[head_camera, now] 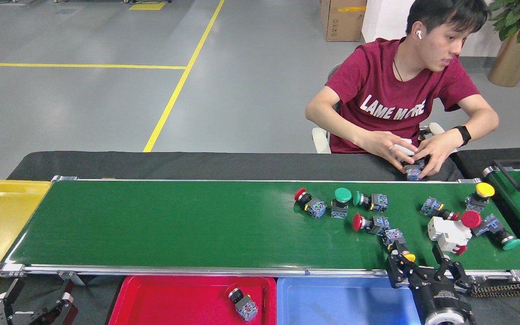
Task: Pick switch part from conveyor to tray
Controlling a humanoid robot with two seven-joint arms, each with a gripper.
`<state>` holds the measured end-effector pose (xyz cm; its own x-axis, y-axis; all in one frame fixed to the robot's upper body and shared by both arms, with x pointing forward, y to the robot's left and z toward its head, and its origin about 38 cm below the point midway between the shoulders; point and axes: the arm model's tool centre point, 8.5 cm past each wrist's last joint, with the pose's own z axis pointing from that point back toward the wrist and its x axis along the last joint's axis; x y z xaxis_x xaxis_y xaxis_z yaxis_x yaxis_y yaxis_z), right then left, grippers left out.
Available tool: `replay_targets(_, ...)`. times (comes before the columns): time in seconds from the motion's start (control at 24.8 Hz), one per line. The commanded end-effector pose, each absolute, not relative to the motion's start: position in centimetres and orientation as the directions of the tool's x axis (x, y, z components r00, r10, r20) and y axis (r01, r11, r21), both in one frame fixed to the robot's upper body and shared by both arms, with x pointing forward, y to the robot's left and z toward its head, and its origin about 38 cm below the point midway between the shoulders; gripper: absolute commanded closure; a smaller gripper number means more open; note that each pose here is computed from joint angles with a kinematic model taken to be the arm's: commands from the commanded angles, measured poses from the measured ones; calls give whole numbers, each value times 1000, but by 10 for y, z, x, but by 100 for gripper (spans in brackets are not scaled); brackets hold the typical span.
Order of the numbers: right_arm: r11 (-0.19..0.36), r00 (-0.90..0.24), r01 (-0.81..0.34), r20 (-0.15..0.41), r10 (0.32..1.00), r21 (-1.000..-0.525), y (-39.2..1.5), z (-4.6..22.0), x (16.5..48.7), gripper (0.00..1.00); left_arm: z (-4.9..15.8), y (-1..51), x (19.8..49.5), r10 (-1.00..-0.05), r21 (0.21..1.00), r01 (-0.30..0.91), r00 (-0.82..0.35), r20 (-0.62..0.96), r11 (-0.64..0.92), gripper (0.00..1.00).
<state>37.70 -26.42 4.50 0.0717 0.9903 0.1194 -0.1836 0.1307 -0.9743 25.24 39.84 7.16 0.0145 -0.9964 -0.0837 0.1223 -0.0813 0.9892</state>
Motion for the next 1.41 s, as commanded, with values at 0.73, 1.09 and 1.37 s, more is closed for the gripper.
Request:
replay_targets(0.73,123,-486,-165,189,853,-979,-198,88,351,96,76,395,254,-996,990,105,-6,-91,-91,0)
replay_targets(1.09,103,-802,-230,248,544,-968,-87,77,300,6,80,393,260,-995,991,92,-19,-95,-97,0)
replay_targets(1.37,85,-830,-235,245,500,-968,-58,81,300,4,83,381,267,-993,992,76,-66,-96,-101,0)
